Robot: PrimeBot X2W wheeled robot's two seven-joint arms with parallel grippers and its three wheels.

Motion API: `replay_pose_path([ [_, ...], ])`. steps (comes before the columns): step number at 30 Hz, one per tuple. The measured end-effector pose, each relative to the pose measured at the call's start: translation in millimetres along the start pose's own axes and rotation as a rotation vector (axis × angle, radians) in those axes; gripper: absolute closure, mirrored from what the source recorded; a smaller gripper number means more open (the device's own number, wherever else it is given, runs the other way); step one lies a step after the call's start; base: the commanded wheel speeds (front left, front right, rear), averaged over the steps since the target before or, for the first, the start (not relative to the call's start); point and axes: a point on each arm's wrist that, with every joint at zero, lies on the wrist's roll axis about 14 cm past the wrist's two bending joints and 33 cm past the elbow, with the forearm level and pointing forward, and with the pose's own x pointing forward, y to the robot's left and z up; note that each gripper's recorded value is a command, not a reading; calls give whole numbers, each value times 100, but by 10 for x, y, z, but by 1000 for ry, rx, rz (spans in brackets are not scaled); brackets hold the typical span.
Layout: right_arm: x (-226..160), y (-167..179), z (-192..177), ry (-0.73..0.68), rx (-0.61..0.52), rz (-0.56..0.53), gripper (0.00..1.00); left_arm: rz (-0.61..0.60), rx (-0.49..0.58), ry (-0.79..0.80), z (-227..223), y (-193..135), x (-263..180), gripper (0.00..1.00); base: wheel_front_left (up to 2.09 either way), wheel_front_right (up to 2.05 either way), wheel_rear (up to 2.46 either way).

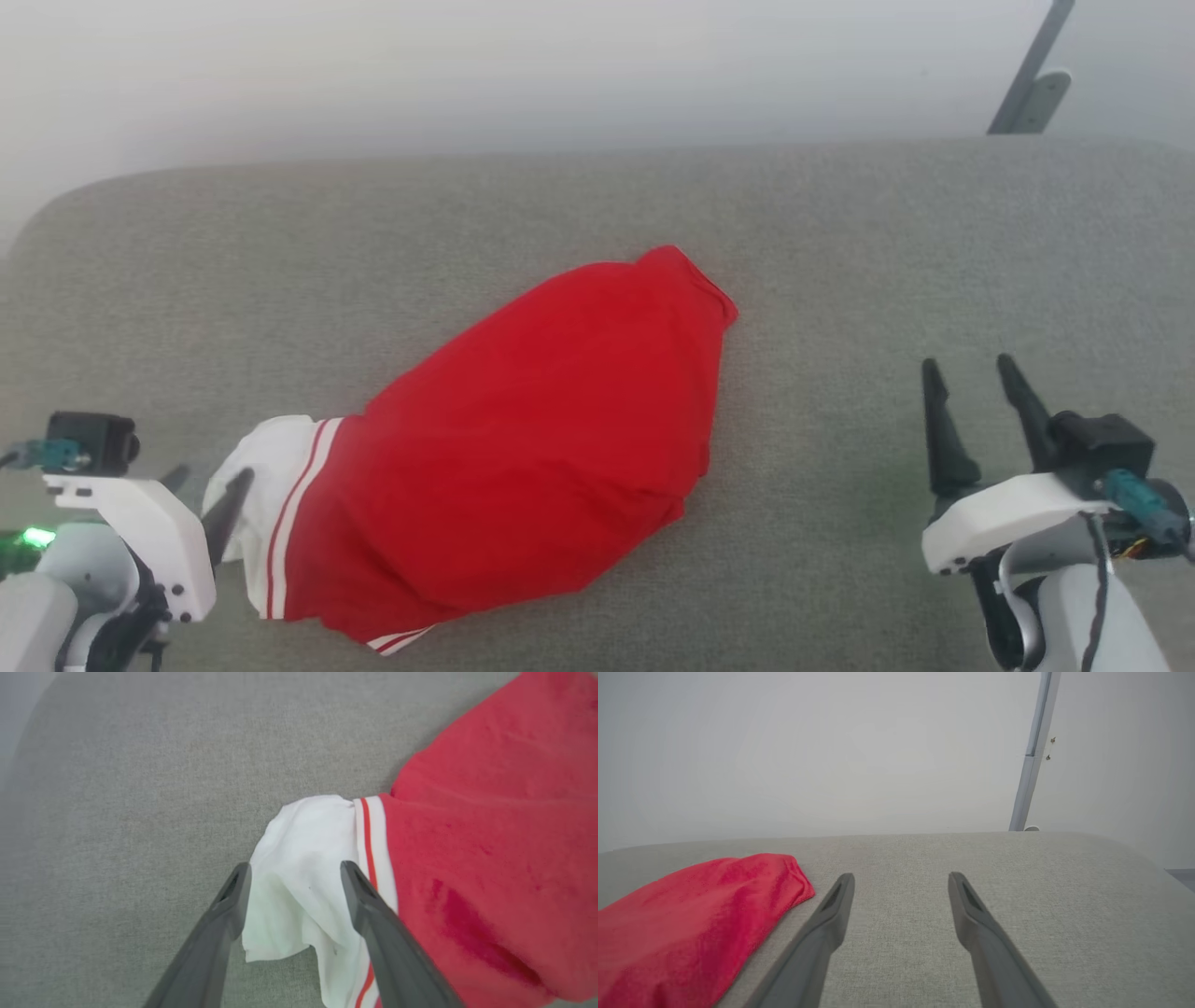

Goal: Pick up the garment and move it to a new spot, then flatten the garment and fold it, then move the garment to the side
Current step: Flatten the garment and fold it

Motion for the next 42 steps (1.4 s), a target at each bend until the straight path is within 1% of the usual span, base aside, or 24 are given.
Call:
replay_pose_path([
  [5, -9, 233, -48, 37, 0, 79, 0, 20, -1, -148, 284, 57, -165, 0, 0, 0, 0],
  [9, 4, 528, -101, 81, 0, 179, 0, 49, 20, -300, 482, 104, -383, 0, 0, 0, 0],
  [10, 1, 602, -124, 97, 0, 204, 0, 65, 9, -339, 522, 129, -446, 0, 0, 0, 0],
  [12, -5, 756, -162, 126, 1, 255, 0, 72, 13, -406, 564, 125, -570, 0, 0, 0, 0],
  [18, -87, 1264, -317, 240, -6, 434, 0, 181, -19, -585, 586, 300, -973, 0, 0, 0, 0],
  [23, -215, 1590, -473, 370, -7, 566, 0, 250, -69, -639, 422, 411, -1211, 0, 0, 0, 0],
  [25, -269, 1690, -558, 445, -37, 625, 0, 282, -87, -667, 364, 432, -1324, 0, 0, 0, 0],
  [27, -281, 1722, -618, 487, -55, 646, 0, 317, -88, -679, 328, 461, -1388, 0, 0, 0, 0],
  [29, -304, 1737, -716, 543, -78, 662, 0, 339, -114, -716, 347, 468, -1466, 0, 0, 0, 0],
  [31, -306, 1774, -788, 573, -123, 683, 0, 361, -121, -737, 331, 480, -1523, 0, 0, 0, 0],
  [32, -289, 1792, -812, 583, -126, 686, 0, 372, -136, -744, 306, 492, -1545, 0, 0, 0, 0],
  [34, -262, 1809, -887, 600, -185, 700, 0, 387, -154, -764, 294, 508, -1582, 0, 0, 0, 0],
  [36, -248, 1861, -968, 629, -201, 711, 0, 400, -166, -775, 273, 522, -1599, 0, 0, 0, 0],
  [37, -258, 1869, -1029, 645, -241, 722, 0, 403, -178, -777, 249, 527, -1600, 0, 0, 0, 0],
  [38, -264, 1884, -1077, 661, -255, 728, 58, 404, -179, -775, 222, 526, -1596, 0, 0, 0, 0],
  [39, -267, 1896, -1118, 673, -273, 735, 100, 406, -176, -772, 201, 525, -1593, 0, 0, 0, 0],
  [41, -269, 1929, -1166, 685, -302, 751, 100, 413, -191, -778, 171, 539, -1606, 0, 0, 0, 0],
  [42, -252, 1944, -1165, 681, -295, 750, 100, 415, -193, -781, 162, 544, -1612, 0, 0, 0, 0],
])
